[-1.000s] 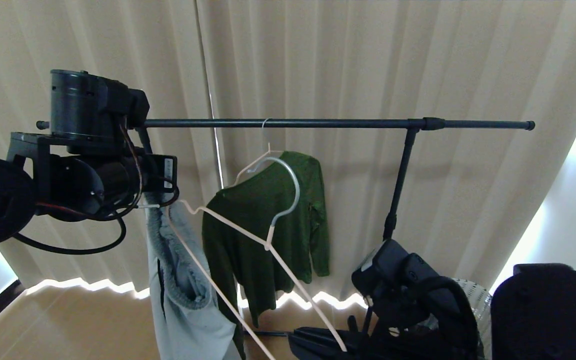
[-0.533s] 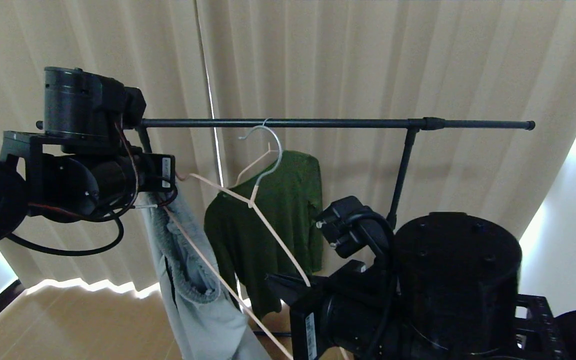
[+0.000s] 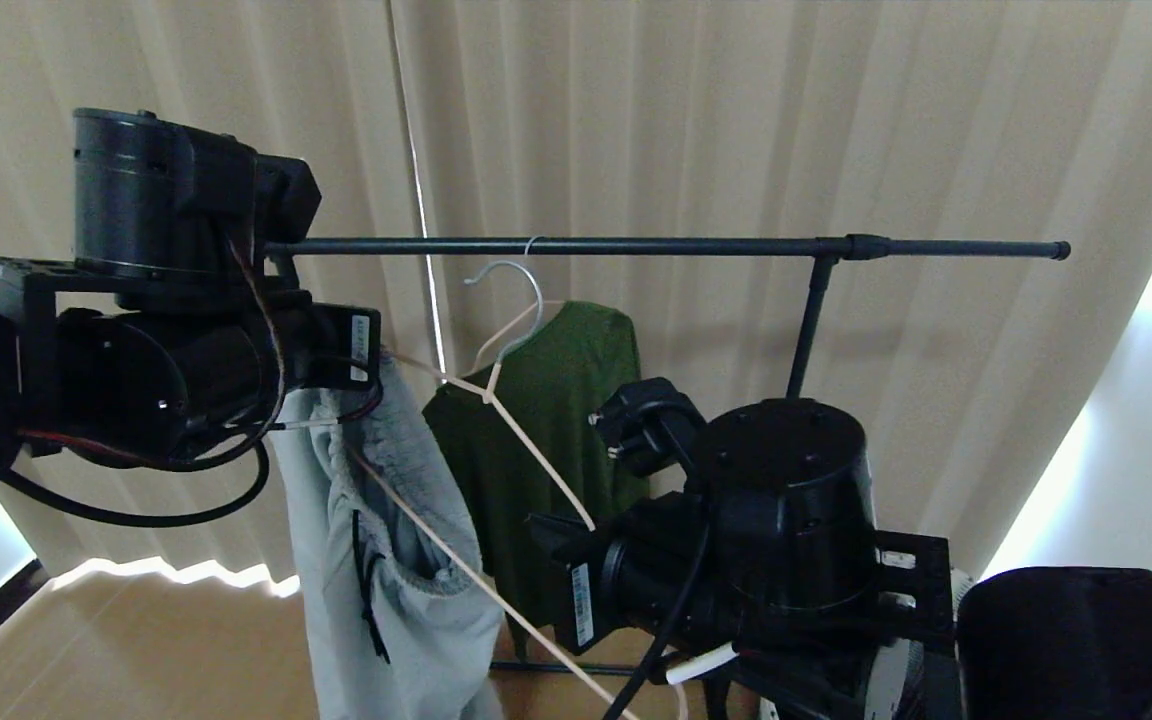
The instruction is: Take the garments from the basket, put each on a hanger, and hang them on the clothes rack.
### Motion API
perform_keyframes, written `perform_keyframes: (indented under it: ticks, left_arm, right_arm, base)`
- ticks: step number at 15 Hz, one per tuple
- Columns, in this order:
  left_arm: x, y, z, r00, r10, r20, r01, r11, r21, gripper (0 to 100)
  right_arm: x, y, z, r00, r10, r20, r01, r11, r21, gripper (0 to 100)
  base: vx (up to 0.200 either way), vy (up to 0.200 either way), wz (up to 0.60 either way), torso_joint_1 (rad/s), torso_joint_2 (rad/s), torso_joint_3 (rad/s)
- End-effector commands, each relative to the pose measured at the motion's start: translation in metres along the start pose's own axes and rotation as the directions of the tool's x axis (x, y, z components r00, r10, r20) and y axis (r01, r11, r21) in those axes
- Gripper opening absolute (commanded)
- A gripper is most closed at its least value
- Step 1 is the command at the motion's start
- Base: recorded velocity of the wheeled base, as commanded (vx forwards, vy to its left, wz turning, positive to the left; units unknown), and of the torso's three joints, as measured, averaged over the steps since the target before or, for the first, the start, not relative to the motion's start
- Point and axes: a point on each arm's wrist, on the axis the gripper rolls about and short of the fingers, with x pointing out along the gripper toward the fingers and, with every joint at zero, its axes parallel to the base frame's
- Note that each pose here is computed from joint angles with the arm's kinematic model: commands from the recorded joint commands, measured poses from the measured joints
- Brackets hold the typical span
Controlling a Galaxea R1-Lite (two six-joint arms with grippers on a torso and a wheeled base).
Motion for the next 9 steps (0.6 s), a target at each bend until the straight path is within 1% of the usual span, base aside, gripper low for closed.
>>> perform_keyframes:
  ticks: [1, 2, 3, 4, 5, 6, 7, 9]
  left_arm:
    - [-0.02, -0.014, 0.004, 0.996, -0.083, 0.036, 0.083, 0.997, 0.012, 0]
    - [-0.028, -0.021, 0.005, 0.991, -0.122, 0.047, 0.121, 0.992, 0.023, 0]
    - [-0.029, -0.022, 0.005, 0.99, -0.13, 0.049, 0.129, 0.991, 0.026, 0]
    - [-0.038, -0.028, 0.002, 0.979, -0.197, 0.049, 0.195, 0.98, 0.045, 0]
    - [-0.041, -0.032, 0.0, 0.968, -0.249, 0.046, 0.246, 0.968, 0.057, 0]
    - [-0.044, -0.033, -0.002, 0.96, -0.278, 0.042, 0.274, 0.959, 0.071, 0]
    - [-0.047, -0.032, -0.004, 0.956, -0.289, 0.04, 0.285, 0.954, 0.091, 0]
    - [-0.046, -0.034, -0.014, 0.956, -0.293, 0.015, 0.289, 0.95, 0.12, 0]
  right_arm:
    - [0.003, -0.015, 0.003, 0.999, -0.05, -0.011, 0.05, 0.999, -0.014, 0]
    - [0.0, -0.023, 0.007, 0.997, -0.072, -0.012, 0.071, 0.997, -0.031, 0]
    - [-0.001, -0.023, 0.008, 0.997, -0.073, -0.009, 0.073, 0.997, -0.031, 0]
    - [-0.003, -0.028, 0.012, 0.997, -0.081, -0.001, 0.08, 0.996, -0.048, 0]
    - [-0.003, -0.029, 0.011, 0.997, -0.083, -0.007, 0.082, 0.994, -0.072, 0]
    - [-0.003, -0.029, 0.011, 0.996, -0.084, -0.01, 0.083, 0.993, -0.083, 0]
    - [-0.004, -0.029, 0.011, 0.997, -0.083, -0.008, 0.082, 0.993, -0.085, 0]
    - [-0.004, -0.028, 0.014, 0.997, -0.083, 0.001, 0.083, 0.993, -0.085, 0]
  base:
    - [0.0, 0.0, 0.0, 0.0, 0.0, 0.0]
    - [0.0, 0.0, 0.0, 0.0, 0.0, 0.0]
    - [0.0, 0.0, 0.0, 0.0, 0.0, 0.0]
    - [0.0, 0.0, 0.0, 0.0, 0.0, 0.0]
    - [0.0, 0.0, 0.0, 0.0, 0.0, 0.0]
    - [0.0, 0.0, 0.0, 0.0, 0.0, 0.0]
    - [0.0, 0.0, 0.0, 0.0, 0.0, 0.0]
    - [0.0, 0.0, 0.0, 0.0, 0.0, 0.0]
